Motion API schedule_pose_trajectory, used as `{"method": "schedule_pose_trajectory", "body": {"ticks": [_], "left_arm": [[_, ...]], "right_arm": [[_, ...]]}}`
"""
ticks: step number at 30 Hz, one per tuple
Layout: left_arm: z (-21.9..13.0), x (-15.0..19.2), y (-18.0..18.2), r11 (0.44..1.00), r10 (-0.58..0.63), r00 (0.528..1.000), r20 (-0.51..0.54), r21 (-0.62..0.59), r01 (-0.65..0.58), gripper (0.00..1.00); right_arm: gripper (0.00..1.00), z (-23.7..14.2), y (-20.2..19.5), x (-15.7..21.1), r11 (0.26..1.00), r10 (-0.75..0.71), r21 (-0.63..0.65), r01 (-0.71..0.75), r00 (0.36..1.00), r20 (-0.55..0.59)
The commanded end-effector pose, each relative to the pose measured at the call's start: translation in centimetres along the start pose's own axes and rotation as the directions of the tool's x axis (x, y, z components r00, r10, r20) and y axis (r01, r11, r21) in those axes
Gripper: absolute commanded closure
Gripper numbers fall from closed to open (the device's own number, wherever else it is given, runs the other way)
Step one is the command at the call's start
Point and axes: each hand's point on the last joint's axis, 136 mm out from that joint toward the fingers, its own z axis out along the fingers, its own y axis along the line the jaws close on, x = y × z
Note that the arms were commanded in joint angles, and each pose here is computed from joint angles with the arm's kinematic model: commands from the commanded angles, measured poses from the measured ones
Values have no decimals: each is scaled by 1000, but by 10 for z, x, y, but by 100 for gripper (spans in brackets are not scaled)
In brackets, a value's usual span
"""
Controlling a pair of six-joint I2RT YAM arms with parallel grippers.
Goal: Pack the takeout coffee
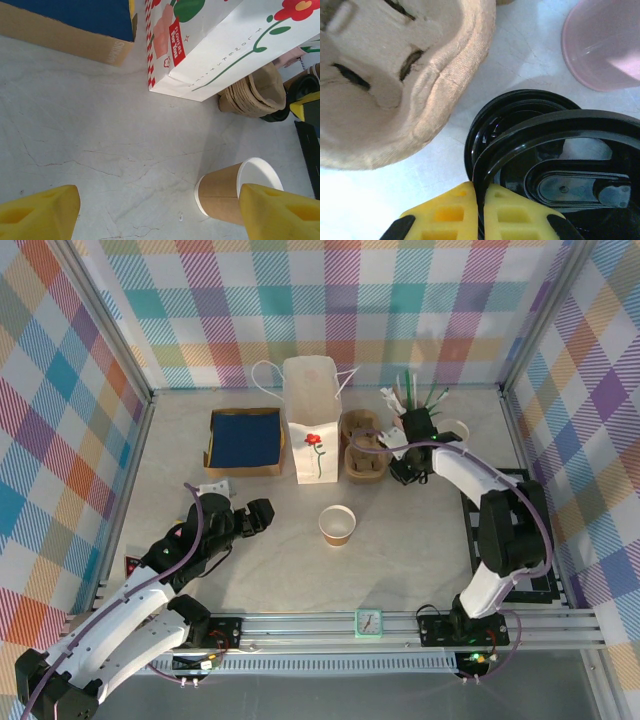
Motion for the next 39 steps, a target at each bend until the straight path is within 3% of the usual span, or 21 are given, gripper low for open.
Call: {"method": "schedule_pose_trajectory", "body": {"ticks": [1, 9, 15, 26, 34, 39], "left_arm": [[-3, -3, -4, 1000, 20, 1000, 4, 15, -20, 17], [-7, -8, -16, 998, 18, 1000, 8, 61, -18, 17], [-14, -15, -27, 995, 11, 1000, 19, 103, -13, 17], [-27, -39, -68, 966, -44, 998, 42, 258, 31, 17], [-39, -63, -114, 894, -116, 992, 46, 440, 84, 17], [-51, -81, -143, 829, -163, 986, 42, 548, 113, 18]], "right_arm": [[90, -26, 9, -9, 997, 61, -45, -58, 996, 68], [94, -84, 35, -37, 971, 163, -211, -110, 954, 252], [96, -144, 62, -64, 916, 258, -393, -83, 872, 416], [100, -268, 110, -103, 666, 450, -730, 154, 698, 558], [100, -352, 125, -118, 489, 508, -772, 406, 587, 630], [100, -393, 134, -128, 425, 521, -736, 527, 523, 674]]}}
